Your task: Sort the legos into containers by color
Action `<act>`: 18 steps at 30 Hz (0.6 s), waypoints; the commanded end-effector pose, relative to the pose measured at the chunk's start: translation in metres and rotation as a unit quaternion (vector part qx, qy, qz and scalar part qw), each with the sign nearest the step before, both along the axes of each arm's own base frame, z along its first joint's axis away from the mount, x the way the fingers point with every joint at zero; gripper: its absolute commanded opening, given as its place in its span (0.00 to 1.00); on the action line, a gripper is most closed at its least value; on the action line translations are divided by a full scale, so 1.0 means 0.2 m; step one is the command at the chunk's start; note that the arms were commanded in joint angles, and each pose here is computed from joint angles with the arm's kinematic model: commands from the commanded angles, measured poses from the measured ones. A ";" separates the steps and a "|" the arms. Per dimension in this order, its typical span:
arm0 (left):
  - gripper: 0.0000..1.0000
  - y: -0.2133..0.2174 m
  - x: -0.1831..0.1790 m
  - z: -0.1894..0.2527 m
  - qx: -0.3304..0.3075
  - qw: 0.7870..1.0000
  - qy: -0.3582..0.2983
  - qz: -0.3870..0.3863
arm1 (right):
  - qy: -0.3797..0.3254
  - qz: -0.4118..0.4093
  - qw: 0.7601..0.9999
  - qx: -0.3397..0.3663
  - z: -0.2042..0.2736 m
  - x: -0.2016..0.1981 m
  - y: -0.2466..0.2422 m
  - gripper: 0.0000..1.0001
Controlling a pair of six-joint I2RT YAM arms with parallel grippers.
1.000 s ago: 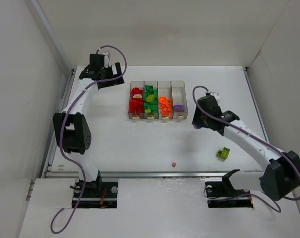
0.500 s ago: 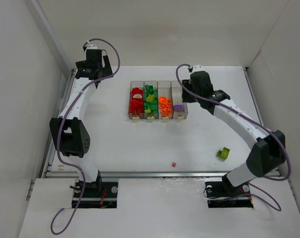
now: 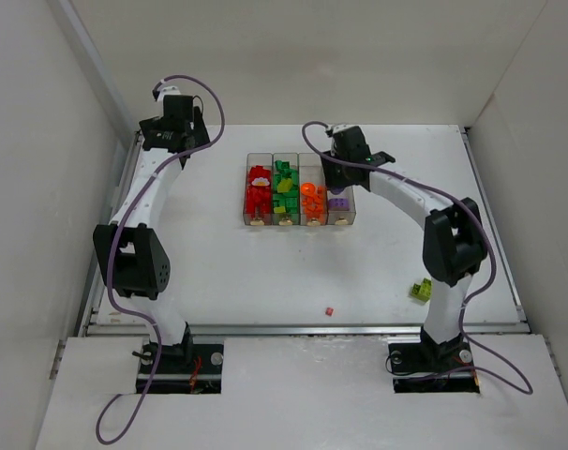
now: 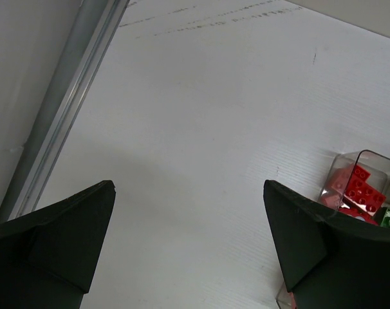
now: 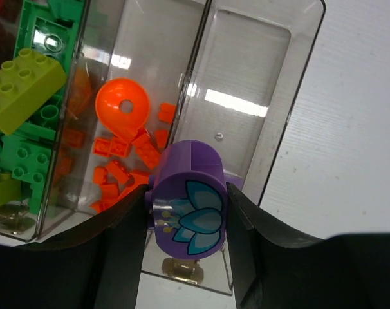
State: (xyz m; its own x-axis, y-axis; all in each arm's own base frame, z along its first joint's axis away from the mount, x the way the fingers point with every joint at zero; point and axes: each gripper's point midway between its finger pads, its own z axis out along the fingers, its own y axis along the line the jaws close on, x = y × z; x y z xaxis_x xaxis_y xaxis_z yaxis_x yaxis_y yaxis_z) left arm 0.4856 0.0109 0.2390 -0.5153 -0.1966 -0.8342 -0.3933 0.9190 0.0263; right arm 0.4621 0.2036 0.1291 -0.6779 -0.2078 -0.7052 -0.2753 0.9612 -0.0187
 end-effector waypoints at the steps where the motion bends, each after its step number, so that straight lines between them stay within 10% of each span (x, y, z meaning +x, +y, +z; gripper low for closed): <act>1: 0.99 0.01 -0.04 0.12 -0.008 1.000 -0.029 0.004 | -0.037 0.016 0.999 0.033 0.16 0.10 0.08 0.26; 3: 0.99 0.02 -0.04 0.12 -0.007 1.000 -0.028 0.002 | -0.030 0.016 0.999 0.030 0.13 0.11 0.09 0.60; 7: 0.99 0.04 -0.04 0.12 -0.010 1.000 -0.027 0.003 | -0.026 -0.029 0.999 0.006 0.14 0.13 0.02 0.82; 18: 0.99 0.06 -0.03 0.08 -0.012 1.000 -0.016 0.001 | 0.008 -0.225 0.973 0.051 0.32 -0.28 -0.43 1.00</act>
State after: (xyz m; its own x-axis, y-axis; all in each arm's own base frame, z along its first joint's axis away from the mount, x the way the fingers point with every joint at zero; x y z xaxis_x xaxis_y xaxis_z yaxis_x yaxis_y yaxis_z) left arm 0.4852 0.0178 0.2345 -0.5267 -0.2136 -0.8228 -0.3871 0.9220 0.0084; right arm 0.4438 0.1603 0.1653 -0.7134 0.0170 -0.7006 -0.0238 0.9985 0.0485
